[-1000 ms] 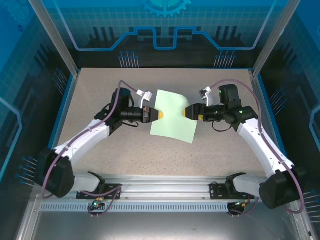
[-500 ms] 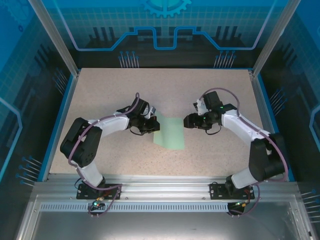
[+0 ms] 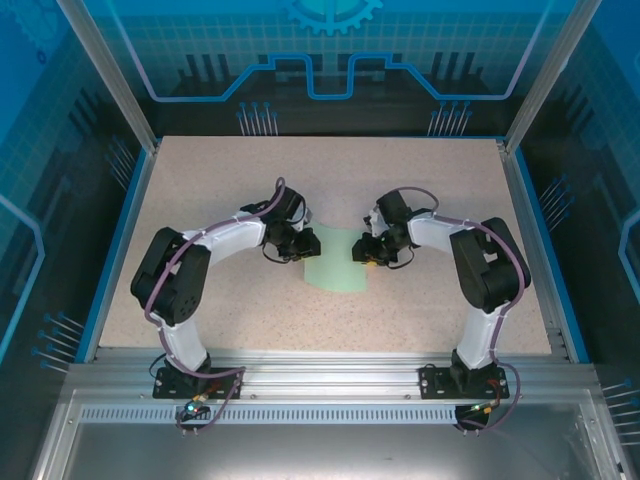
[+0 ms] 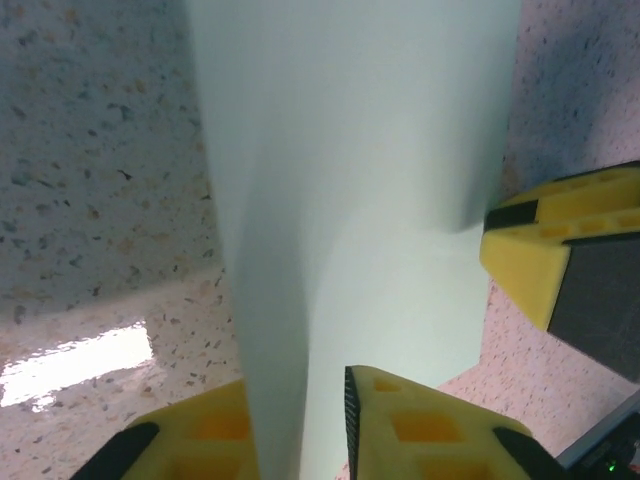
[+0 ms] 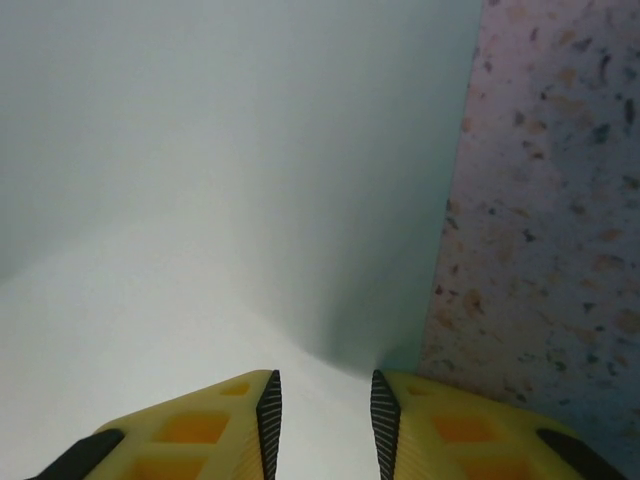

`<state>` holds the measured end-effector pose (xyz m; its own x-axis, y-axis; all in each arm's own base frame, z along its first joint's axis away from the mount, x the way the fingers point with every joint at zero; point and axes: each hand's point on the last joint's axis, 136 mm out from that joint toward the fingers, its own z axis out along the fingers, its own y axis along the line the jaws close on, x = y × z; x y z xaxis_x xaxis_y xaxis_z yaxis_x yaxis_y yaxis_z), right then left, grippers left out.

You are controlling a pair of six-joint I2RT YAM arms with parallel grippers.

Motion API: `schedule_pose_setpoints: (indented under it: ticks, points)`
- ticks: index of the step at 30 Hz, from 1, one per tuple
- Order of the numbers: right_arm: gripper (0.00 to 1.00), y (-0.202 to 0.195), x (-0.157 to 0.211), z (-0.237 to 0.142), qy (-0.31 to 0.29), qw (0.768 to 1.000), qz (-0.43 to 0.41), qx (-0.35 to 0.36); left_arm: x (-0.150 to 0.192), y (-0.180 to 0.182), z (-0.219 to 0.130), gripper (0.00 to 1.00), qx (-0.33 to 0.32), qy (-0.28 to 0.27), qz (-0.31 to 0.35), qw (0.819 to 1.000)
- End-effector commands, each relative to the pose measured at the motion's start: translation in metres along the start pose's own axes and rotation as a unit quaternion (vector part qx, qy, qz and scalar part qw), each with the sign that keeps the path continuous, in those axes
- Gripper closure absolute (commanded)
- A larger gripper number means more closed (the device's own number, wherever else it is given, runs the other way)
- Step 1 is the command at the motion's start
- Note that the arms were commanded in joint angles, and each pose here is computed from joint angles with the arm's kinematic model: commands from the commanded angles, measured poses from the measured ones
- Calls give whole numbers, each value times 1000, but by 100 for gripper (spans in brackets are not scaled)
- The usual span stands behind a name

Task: Fold a paper plane with a square sheet of paper (fold left side to right side)
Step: Place a square sheet of paper at the center of the table, then first fold in half a square sheet of paper at the center of the table.

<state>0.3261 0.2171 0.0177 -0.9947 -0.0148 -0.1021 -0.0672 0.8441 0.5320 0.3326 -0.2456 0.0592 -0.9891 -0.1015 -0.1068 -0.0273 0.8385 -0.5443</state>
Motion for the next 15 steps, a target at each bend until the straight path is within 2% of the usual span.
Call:
schedule_pose_setpoints:
  ticks: [1,7,11,15]
  points:
    - [68,-10,7,11,13,999,1,35,-2,-17,-3,70,17,4,12,1000]
    - [69,-24,20,16,17,999,13,50,-7,-44,-7,41,82,-5,6,997]
    - [68,-22,21,18,16,999,14,38,-8,-62,-5,31,120,-3,7,993]
    - [68,-23,21,20,19,999,19,32,-9,-78,-5,26,154,-1,10,988]
